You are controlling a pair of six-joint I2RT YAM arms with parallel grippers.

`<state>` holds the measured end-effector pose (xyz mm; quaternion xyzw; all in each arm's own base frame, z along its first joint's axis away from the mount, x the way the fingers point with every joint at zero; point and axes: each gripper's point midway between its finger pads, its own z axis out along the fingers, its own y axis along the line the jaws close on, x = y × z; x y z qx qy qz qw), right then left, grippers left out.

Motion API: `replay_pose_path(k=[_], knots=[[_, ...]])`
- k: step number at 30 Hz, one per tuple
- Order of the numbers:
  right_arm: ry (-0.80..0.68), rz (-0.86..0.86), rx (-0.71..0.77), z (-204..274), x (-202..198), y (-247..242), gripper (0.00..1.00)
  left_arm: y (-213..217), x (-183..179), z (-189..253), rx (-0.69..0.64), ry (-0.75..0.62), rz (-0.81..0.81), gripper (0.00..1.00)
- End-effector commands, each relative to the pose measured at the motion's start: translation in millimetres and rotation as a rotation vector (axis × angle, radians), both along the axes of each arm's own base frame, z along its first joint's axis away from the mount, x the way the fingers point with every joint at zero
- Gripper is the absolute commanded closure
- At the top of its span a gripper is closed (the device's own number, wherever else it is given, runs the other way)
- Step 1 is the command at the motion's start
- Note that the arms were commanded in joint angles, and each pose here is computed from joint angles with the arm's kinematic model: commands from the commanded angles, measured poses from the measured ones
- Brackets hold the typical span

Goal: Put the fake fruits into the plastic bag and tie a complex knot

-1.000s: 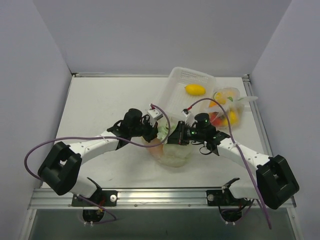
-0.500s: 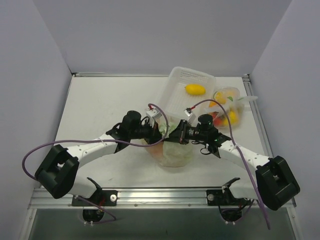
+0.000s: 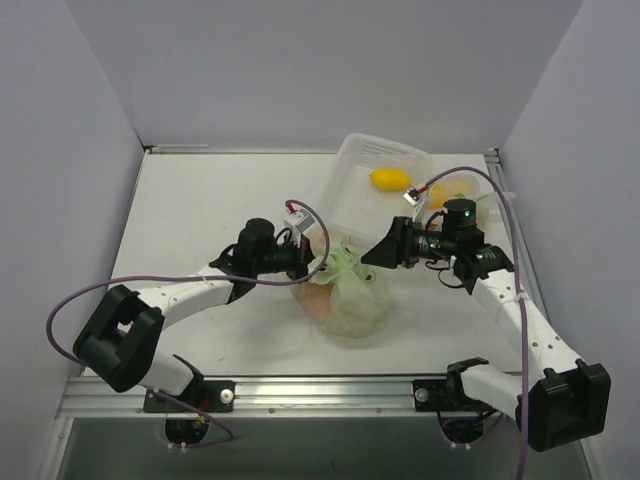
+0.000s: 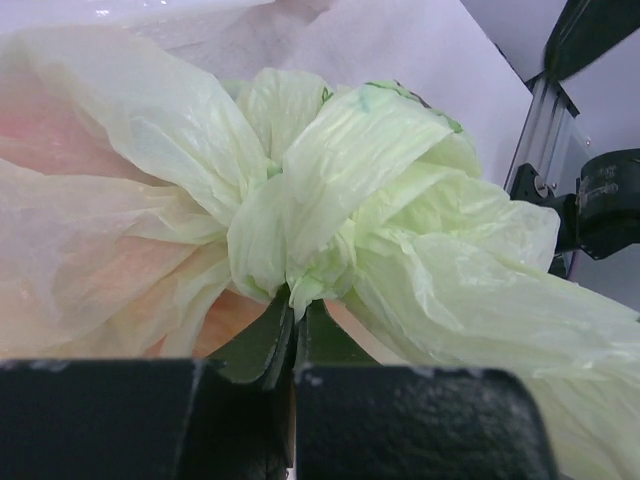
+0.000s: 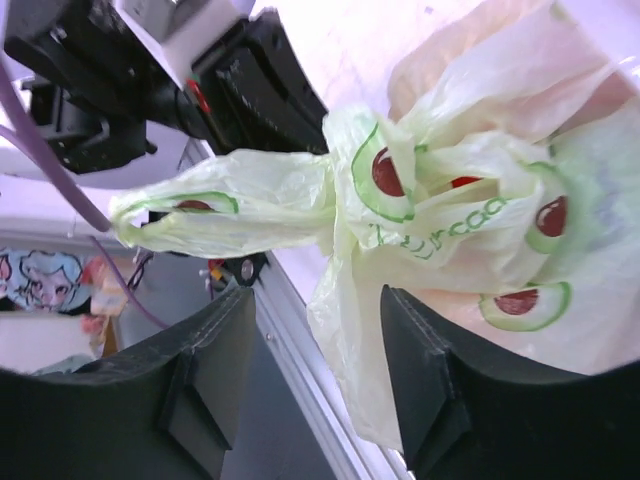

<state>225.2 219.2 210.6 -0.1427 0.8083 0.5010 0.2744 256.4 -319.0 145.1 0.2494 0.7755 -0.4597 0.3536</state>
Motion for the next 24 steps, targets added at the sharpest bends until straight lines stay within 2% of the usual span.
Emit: replay_pose_path(k=[1, 5, 8, 13, 16, 20, 24], knots=[[-0.031, 0.039, -0.026, 11.4, -9.5, -16.8, 0.48, -3.4, -6.7, 19.8, -0.07, -0.038, -0.046, 1.0], [0.0, -0.019, -0.107, -16.8, 8.1, -24.8, 0.79, -3.4, -14.4, 15.5, -0.075, -0.002, -0.064, 1.0], [0.044, 0.012, -0.163, -45.6, 10.1, -16.1, 0.9, -4.8, -21.2, 9.4, -0.077, 0.051, -0.068, 1.0], [0.042, 0.07, -0.201, -74.6, 5.4, 5.5, 0.91, -10.3, -18.4, 3.1, -0.087, 0.108, -0.038, 1.0], [0.064, 0.107, -0.187, -81.2, -4.5, 16.3, 0.83, -17.9, -10.5, 14.6, -0.142, 0.123, -0.024, 1.0], [0.075, 0.144, -0.132, -81.7, -15.2, 34.3, 0.64, -25.2, -1.4, 37.8, -0.209, 0.101, -0.03, 1.0], [0.013, 0.16, -0.041, -68.0, -7.8, 65.8, 0.59, -33.5, 0.9, 71.1, -0.285, 0.073, -0.072, 1.0]])
